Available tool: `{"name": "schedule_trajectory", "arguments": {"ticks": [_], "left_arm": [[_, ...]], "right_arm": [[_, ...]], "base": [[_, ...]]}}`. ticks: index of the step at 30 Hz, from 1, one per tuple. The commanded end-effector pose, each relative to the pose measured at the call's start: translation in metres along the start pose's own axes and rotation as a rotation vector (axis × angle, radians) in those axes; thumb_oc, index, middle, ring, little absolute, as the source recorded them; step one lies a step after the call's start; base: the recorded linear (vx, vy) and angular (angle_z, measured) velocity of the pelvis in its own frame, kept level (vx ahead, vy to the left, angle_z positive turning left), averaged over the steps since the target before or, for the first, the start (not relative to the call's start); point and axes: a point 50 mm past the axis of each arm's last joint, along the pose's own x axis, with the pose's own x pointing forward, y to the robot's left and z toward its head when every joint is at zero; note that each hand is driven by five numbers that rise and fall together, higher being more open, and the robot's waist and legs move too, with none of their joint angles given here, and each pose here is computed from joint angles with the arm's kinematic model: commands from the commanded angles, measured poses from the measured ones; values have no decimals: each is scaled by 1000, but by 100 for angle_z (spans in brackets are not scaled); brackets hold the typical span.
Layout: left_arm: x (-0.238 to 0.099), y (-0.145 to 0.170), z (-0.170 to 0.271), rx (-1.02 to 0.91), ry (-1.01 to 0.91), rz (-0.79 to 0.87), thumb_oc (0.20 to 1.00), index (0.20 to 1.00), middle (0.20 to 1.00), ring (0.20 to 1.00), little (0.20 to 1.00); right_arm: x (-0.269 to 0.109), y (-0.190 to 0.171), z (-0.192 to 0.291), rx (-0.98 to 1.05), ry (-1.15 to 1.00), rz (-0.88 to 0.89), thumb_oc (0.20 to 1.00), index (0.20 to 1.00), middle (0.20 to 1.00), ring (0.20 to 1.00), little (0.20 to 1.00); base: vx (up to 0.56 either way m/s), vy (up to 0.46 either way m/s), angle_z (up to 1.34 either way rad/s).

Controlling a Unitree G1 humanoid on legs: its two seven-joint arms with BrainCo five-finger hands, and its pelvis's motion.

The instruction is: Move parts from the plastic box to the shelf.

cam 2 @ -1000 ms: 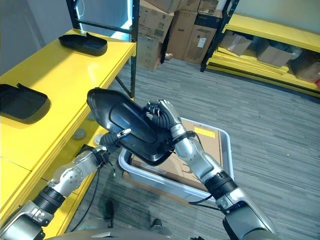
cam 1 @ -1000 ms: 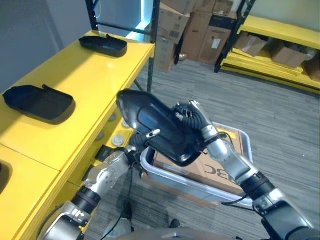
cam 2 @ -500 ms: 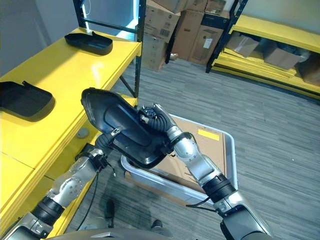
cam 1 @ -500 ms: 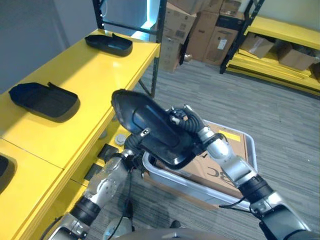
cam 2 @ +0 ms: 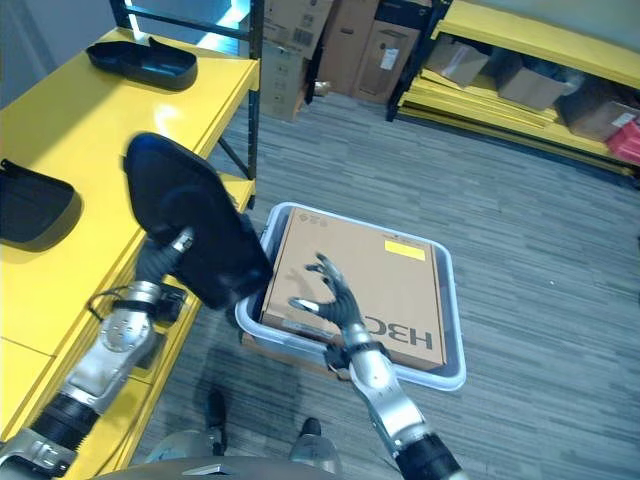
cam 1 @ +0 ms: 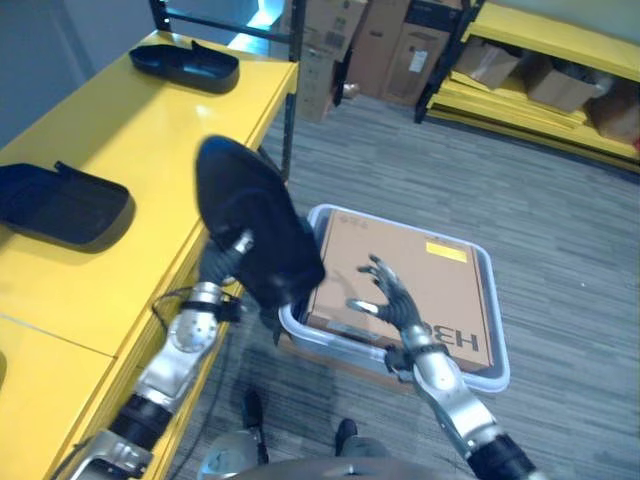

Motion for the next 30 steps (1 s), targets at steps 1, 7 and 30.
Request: {"name": "schedule_trajectory", "arguments": {"ticks": [1,7,30], "left_arm": [[19,-5,53,28,-361,-26,200,200,200,200,200],[25,-28,77,51,-476,-200,200,200,200,200,200],[4,-7,83,-43,-414,-267,200,200,200,200,200]], "right_arm": [[3,-14,-20,-21,69,38,1000,1000,1000,1000,1000],[-58,-13,-115,21,569,90,1000,1000,1000,1000,1000],[-149,-49,-186,-19,1489,134,1000,1000,1000,1000,1000]], "base": [[28,-9,-17],[45,-92,36],[-124,-45,76]]}}
